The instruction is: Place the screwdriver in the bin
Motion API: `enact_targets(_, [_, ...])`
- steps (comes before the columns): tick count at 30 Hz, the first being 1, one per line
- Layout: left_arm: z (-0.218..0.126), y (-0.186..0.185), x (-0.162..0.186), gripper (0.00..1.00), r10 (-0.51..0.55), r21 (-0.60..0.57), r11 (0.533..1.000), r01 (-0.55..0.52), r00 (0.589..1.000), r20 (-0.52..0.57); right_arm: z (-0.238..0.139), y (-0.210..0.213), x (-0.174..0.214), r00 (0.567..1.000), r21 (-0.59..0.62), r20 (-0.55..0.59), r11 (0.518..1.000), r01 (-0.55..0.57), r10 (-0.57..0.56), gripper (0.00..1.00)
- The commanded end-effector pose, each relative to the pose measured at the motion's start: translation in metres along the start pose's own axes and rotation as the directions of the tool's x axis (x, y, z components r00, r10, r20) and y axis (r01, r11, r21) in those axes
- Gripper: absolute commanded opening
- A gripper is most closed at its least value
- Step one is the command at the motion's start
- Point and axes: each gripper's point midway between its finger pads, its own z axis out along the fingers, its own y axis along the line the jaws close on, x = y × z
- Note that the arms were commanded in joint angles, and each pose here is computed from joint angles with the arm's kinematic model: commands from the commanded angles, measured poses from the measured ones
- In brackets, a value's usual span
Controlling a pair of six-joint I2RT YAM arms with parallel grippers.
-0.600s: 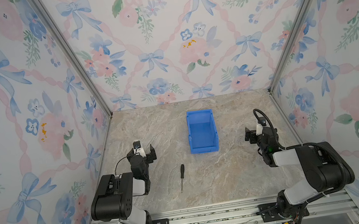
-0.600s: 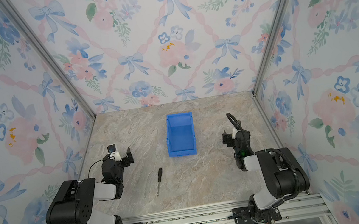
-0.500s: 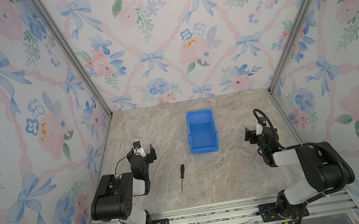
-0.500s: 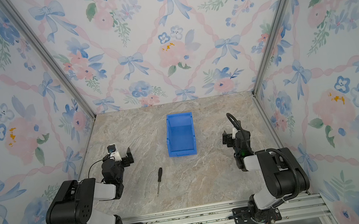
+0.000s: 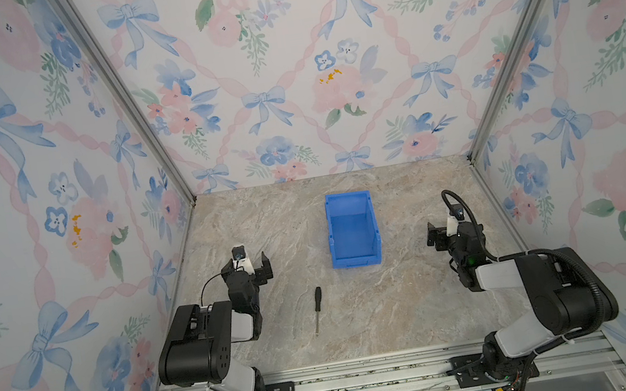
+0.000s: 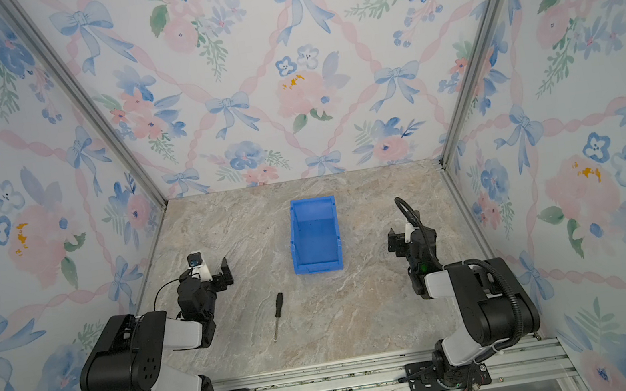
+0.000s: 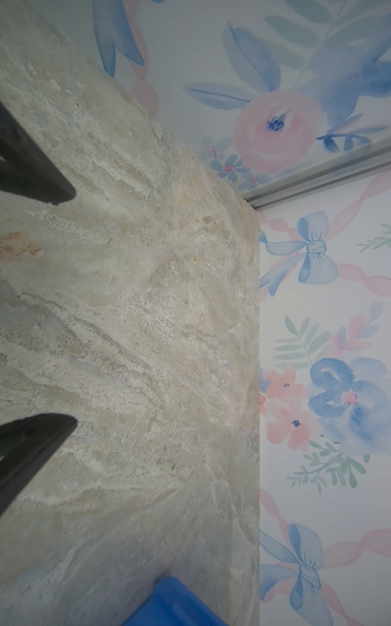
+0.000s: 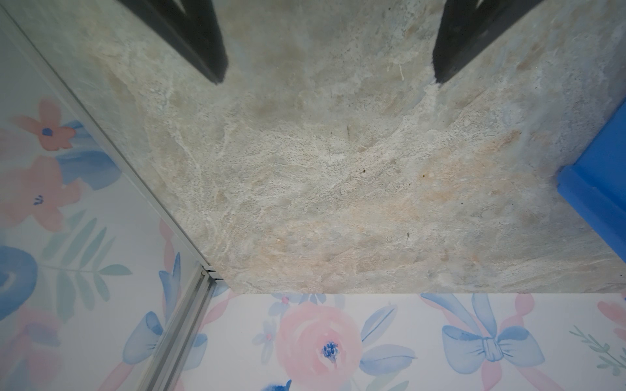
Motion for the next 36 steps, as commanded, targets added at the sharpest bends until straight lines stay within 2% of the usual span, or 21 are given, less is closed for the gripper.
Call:
enact_targets(1, [0.002, -0.002, -0.004, 0.97, 0.015, 0.011, 1.000, -0.015, 1.000, 0.017, 0.002, -0.002, 0.000, 1.000, -0.001, -0.001, 1.000, -0.007, 0.007, 0.97])
enact_targets(24, [0.003, -0.004, -0.011, 0.98, 0.021, 0.018, 1.000, -0.021, 1.000, 0.016, 0.002, -0.002, 0.000, 1.000, -0.001, -0.001, 1.000, -0.006, 0.006, 0.97])
enact_targets(28, [0.008, 0.008, -0.019, 0.97, 0.010, -0.046, 0.999, -0.013, 0.998, -0.061, 0.002, -0.002, 0.000, 1.000, 0.000, -0.001, 1.000, -0.005, 0.005, 0.97])
enact_targets(32, [0.005, 0.009, -0.021, 0.97, 0.010, -0.055, 0.998, -0.022, 0.979, -0.202, 0.002, -0.002, 0.000, 1.000, -0.001, -0.001, 1.000, -0.006, 0.006, 0.97])
enact_targets(36, [-0.014, 0.016, -0.037, 0.97, -0.064, -0.110, 0.993, 0.038, 0.966, -0.252, 0.002, -0.002, 0.000, 1.000, -0.001, -0.001, 1.000, -0.006, 0.006, 0.97])
